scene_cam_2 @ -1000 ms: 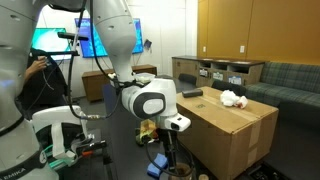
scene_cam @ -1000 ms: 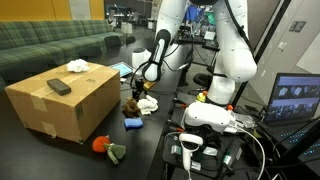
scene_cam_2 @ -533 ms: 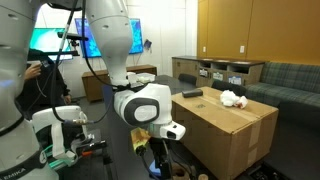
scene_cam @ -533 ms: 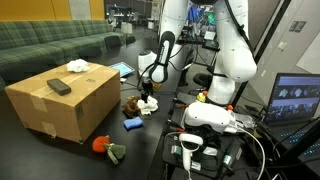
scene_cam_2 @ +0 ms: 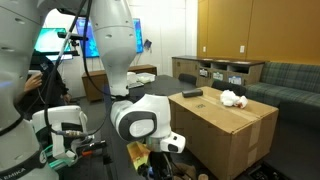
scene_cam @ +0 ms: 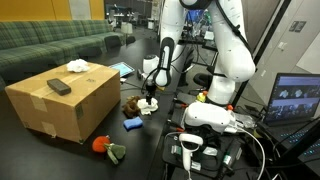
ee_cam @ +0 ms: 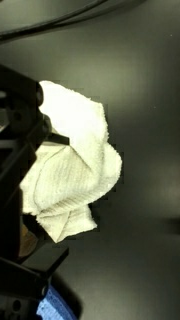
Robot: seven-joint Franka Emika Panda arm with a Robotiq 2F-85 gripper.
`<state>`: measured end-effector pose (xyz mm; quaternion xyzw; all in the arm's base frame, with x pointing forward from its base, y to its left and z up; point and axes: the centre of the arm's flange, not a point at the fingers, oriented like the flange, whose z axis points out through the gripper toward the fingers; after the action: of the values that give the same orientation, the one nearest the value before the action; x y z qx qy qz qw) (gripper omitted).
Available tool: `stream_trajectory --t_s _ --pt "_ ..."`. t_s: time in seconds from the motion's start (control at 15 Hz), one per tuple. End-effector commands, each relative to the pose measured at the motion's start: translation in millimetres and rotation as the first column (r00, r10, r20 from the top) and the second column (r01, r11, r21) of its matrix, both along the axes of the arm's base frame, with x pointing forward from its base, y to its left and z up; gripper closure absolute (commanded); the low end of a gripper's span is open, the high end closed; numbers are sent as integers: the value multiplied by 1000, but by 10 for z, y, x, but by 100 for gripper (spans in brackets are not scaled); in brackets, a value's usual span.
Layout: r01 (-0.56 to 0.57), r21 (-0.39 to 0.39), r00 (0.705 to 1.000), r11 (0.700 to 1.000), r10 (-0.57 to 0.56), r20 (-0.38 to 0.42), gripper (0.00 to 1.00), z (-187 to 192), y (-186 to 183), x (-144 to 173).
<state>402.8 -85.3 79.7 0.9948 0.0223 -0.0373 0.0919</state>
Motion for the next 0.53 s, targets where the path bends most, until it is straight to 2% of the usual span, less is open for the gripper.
stream_trajectory --t_s 0.0,0.47 --pt "-34 21 999 999 33 20 0 -306 -179 40" --pt "-3 50 998 999 0 63 0 -724 -409 124"
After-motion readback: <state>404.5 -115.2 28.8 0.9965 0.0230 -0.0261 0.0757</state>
